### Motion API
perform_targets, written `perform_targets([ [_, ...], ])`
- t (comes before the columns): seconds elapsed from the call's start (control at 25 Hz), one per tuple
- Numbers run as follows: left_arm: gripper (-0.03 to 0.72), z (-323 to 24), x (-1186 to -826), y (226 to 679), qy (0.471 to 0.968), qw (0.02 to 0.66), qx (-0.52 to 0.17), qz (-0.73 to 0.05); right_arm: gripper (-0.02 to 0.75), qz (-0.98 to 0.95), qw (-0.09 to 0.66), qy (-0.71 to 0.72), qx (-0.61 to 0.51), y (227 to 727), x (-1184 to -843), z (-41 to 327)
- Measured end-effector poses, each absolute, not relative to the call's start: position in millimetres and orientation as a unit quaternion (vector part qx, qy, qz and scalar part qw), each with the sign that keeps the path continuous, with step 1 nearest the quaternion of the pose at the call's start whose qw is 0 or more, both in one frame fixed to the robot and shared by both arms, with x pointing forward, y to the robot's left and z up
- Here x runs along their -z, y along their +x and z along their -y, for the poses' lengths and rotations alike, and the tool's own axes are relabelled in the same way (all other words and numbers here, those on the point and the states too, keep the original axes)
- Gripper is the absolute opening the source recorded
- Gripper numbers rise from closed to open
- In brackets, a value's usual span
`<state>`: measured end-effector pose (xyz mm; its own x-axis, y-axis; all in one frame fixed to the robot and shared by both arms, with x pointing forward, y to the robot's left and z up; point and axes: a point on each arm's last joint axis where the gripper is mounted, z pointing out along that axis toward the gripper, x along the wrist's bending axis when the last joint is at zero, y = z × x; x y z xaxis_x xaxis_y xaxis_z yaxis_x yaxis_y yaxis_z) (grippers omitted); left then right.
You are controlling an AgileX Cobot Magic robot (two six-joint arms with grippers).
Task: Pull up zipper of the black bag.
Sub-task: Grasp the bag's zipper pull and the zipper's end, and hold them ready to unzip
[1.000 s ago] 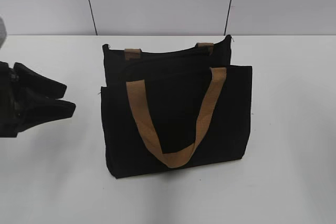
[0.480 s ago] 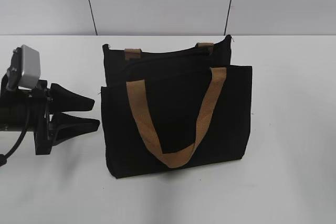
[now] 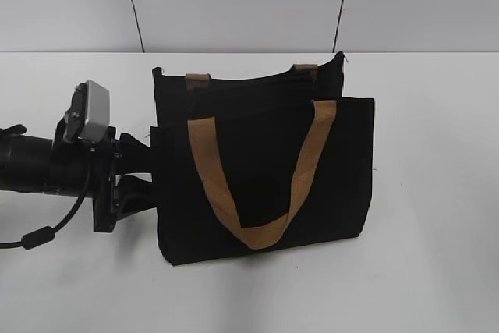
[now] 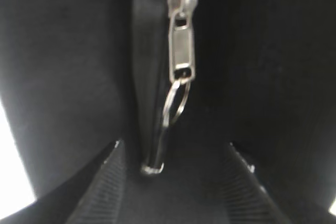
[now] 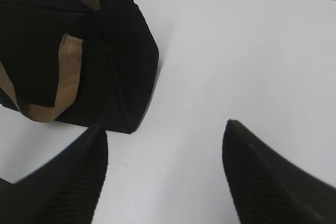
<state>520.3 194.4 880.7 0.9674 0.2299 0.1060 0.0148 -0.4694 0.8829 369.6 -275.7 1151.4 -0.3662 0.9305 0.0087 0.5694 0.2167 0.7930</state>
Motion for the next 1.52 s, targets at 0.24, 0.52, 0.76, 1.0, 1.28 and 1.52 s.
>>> perform_targets([
  [0.24, 0.434, -188, -873, 523, 0.857, 0.502, -0.098, -0.069, 0.529, -0.741, 0.245, 0.506, -0.368, 370, -1151, 276],
  [0.52, 0.215, -188, -872, 524, 0.857, 0.501, -0.099, -0.069, 0.529, -0.741, 0.245, 0.506, -0.368, 369, -1151, 276],
  [0.76, 0.078, -187, -873, 524, 0.855, 0.506, -0.097, -0.066, 0.529, -0.739, 0.240, 0.506, -0.374, 369, -1152, 274],
  [1.0, 0.078, -191, -888, 526, 0.854, 0.502, -0.122, -0.063, 0.524, -0.743, 0.216, 0.500, -0.388, 374, -1150, 270],
  [1.28, 0.078, -202, -945, 529, 0.855, 0.464, -0.212, -0.091, 0.496, -0.778, 0.166, 0.456, -0.400, 397, -1155, 253],
  [1.52, 0.078, -210, -985, 519, 0.855, 0.437, -0.264, -0.097, 0.484, -0.813, 0.129, 0.389, -0.414, 423, -1171, 218],
])
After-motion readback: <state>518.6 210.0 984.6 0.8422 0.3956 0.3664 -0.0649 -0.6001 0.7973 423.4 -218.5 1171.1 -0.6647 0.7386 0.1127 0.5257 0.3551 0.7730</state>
